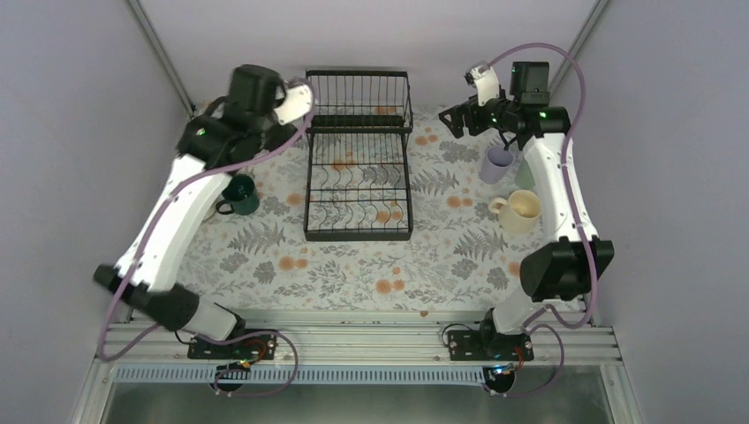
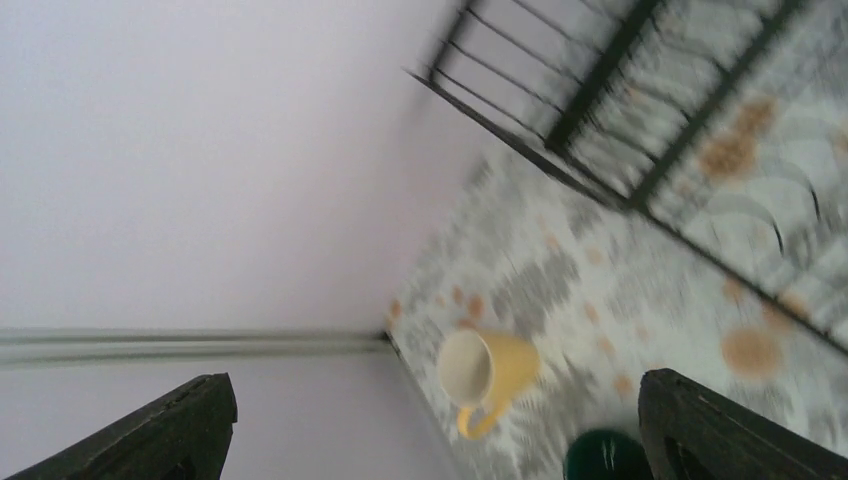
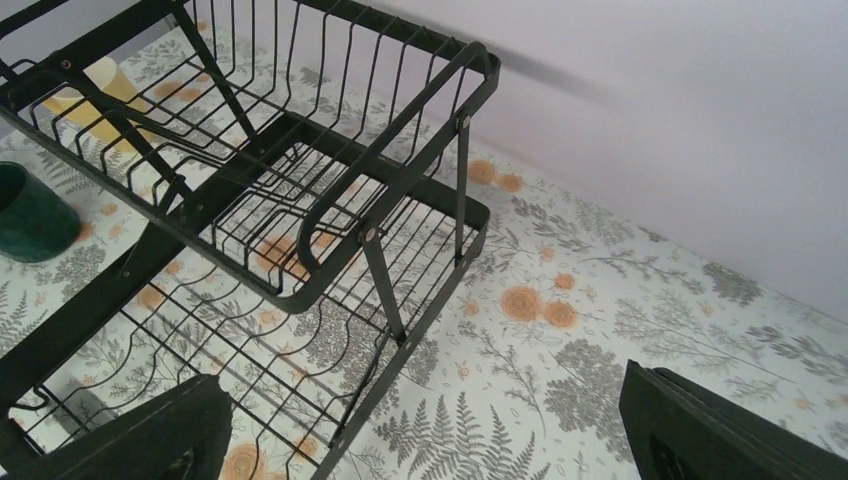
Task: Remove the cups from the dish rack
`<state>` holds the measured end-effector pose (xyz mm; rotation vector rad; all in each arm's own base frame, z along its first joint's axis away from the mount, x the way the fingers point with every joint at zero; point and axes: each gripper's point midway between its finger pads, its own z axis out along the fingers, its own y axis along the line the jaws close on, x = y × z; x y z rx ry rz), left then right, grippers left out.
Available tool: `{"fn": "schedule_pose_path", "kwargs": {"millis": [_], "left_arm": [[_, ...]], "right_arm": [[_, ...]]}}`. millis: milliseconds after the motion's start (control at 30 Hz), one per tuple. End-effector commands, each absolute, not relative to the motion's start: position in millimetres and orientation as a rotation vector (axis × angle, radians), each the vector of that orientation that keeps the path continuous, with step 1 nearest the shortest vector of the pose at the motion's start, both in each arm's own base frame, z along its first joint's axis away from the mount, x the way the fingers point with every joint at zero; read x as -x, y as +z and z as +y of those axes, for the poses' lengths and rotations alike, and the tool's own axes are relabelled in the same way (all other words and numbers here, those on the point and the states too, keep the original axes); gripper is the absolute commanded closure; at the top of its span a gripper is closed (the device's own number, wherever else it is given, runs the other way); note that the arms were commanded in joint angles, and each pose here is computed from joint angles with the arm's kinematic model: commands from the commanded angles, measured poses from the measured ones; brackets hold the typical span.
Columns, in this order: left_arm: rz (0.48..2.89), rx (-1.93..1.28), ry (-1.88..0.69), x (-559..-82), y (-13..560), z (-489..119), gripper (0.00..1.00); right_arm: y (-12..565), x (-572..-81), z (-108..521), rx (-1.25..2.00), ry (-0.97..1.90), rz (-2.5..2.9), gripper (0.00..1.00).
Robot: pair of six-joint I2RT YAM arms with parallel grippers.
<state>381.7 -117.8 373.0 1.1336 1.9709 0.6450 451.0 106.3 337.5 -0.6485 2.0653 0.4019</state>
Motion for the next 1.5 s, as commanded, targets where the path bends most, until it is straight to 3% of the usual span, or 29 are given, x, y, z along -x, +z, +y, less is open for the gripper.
{"fn": "schedule_pose_path", "kwargs": {"millis": [0, 167, 333, 433, 567, 733, 967, 1467], "left_arm": [[1.642, -0.669, 0.429, -370, 480, -109, 0.0], [1.431, -0.283, 0.299, -337, 494, -70, 0.0], [1.581, -0.435, 0.173, -321, 419, -82, 0.0], [1.684, -0.372, 0.158, -314, 391, -66, 0.0], [1.633, -0.388, 0.135, -283, 373, -58, 0.0], [1.621, -0.365, 0.131, -256, 353, -48, 0.0], [1.773, -0.308, 0.162, -270, 320, -40, 0.0], [1.756, -0.299, 0.141, -263, 311, -38, 0.0]], "right_arm": [[377, -425, 93, 0.639, 0.28, 1.961, 0.0], [368, -390, 92, 0.675, 0.267, 1.955, 0.0], [350, -325, 99, 0.787, 0.297, 1.932, 0.0], [345, -293, 96, 0.782, 0.272, 1.902, 0.0], [336, -272, 81, 0.694, 0.17, 1.85, 0.0], [318, -258, 81, 0.683, 0.175, 1.821, 0.0], [300, -265, 90, 0.707, 0.239, 1.832, 0.0], [287, -261, 85, 0.682, 0.244, 1.829, 0.0]]}}
